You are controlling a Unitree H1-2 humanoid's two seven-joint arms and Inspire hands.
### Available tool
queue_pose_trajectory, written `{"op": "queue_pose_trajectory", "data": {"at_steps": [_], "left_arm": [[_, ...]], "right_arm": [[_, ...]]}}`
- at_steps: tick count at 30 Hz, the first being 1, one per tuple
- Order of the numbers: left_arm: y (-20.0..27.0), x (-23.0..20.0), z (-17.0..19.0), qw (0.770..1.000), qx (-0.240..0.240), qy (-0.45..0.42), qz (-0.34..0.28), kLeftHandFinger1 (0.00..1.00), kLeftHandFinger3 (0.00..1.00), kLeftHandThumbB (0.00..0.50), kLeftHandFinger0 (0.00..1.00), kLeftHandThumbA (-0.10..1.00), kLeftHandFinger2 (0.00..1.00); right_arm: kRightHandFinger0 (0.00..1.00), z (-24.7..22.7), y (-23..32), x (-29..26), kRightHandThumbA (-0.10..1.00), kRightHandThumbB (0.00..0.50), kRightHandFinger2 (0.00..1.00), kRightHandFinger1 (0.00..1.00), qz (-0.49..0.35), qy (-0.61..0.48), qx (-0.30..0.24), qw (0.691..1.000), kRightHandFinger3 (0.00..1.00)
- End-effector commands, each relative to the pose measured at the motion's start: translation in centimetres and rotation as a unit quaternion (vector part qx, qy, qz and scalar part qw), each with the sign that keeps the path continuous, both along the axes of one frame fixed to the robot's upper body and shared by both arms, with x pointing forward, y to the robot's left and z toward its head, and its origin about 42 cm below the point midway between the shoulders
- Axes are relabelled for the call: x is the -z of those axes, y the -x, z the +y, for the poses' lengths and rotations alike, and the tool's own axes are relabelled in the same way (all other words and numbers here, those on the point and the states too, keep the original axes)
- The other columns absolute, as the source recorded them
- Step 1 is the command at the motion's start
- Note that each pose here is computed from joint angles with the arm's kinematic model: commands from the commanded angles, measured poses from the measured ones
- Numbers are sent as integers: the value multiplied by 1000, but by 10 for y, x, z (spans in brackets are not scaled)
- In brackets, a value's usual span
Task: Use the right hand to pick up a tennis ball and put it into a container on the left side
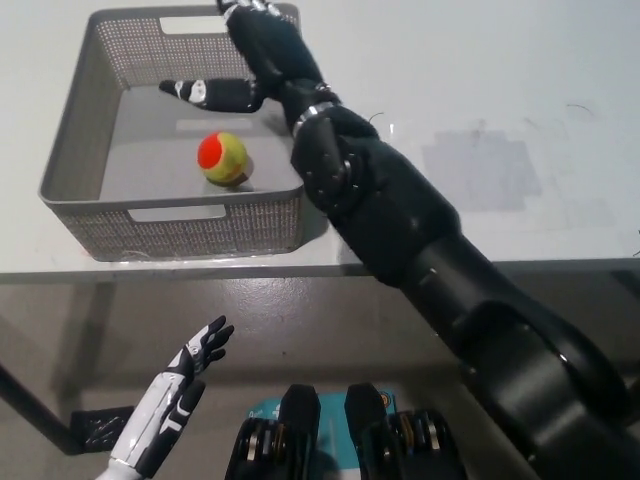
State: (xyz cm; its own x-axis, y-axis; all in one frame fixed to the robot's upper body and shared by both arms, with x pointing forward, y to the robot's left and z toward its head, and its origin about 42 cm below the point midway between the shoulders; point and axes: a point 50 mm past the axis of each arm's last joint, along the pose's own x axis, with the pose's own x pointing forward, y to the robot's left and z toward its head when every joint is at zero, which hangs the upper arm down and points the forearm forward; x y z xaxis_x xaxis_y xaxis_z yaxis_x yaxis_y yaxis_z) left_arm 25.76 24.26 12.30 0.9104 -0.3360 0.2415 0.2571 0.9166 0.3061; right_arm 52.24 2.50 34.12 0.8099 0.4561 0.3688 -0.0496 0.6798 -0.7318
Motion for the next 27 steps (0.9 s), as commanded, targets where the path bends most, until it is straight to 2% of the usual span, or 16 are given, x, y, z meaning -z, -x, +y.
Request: {"op": "queue_pose_trajectory", "data": {"at_steps": [1,4,5,6,8,10,11,14,17,21,23,25,27], "left_arm": [[4,-7,6,1000,15,-11,-6,1000,1000,318,1000,1000,1000],[4,-6,5,1000,13,-12,-13,1000,1000,293,1000,1000,1000],[3,-6,7,1000,13,-14,-15,1000,1000,290,1000,1000,1000],[3,-7,8,1000,13,-15,-15,1000,1000,290,1000,1000,1000],[3,-6,10,1000,12,-17,-15,1000,1000,290,1000,1000,1000],[4,-6,11,1000,15,-19,-12,1000,1000,287,1000,998,1000],[4,-5,11,1000,14,-23,-8,1000,1000,298,1000,1000,1000],[3,-4,11,1000,16,-27,-4,1000,1000,303,1000,1000,1000],[2,-3,10,1000,14,-26,-2,1000,1000,308,1000,1000,1000],[-1,-3,12,1000,12,-26,-8,1000,1000,298,1000,1000,1000],[-1,-3,11,1000,10,-25,-10,1000,1000,295,1000,1000,1000],[-2,-3,11,1000,7,-24,-14,1000,1000,293,1000,1000,1000],[-2,-2,12,1000,2,-23,-12,1000,1000,313,1000,1000,1000]], "right_arm": [[1000,-78,41,-90,953,442,1000,1000,-145,-156,-29,977,1000],[1000,-124,80,-96,990,450,1000,1000,-179,-184,-17,966,1000],[1000,-147,101,-92,985,423,1000,1000,-204,-195,-8,959,1000],[1000,-151,106,-91,980,415,1000,1000,-208,-197,-9,958,1000],[1000,-179,132,-76,965,420,1000,1000,-219,-221,0,950,1000],[1000,-196,157,-54,945,404,1000,1000,-224,-247,-6,943,1000],[1000,-204,175,-40,904,387,1000,1000,-219,-274,-28,936,1000],[1000,-214,202,-12,911,391,1000,1000,-217,-293,-35,930,1000],[1000,-221,224,26,866,415,1000,1000,-207,-302,-35,930,1000],[1000,-228,238,71,905,387,1000,1000,-188,-301,-17,935,1000],[1000,-235,243,99,994,373,1000,1000,-164,-293,7,942,1000],[1000,-239,245,123,1000,365,1000,1000,-139,-294,23,946,1000],[1000,-243,248,146,1000,340,1000,1000,-102,-284,36,953,1000]]}}
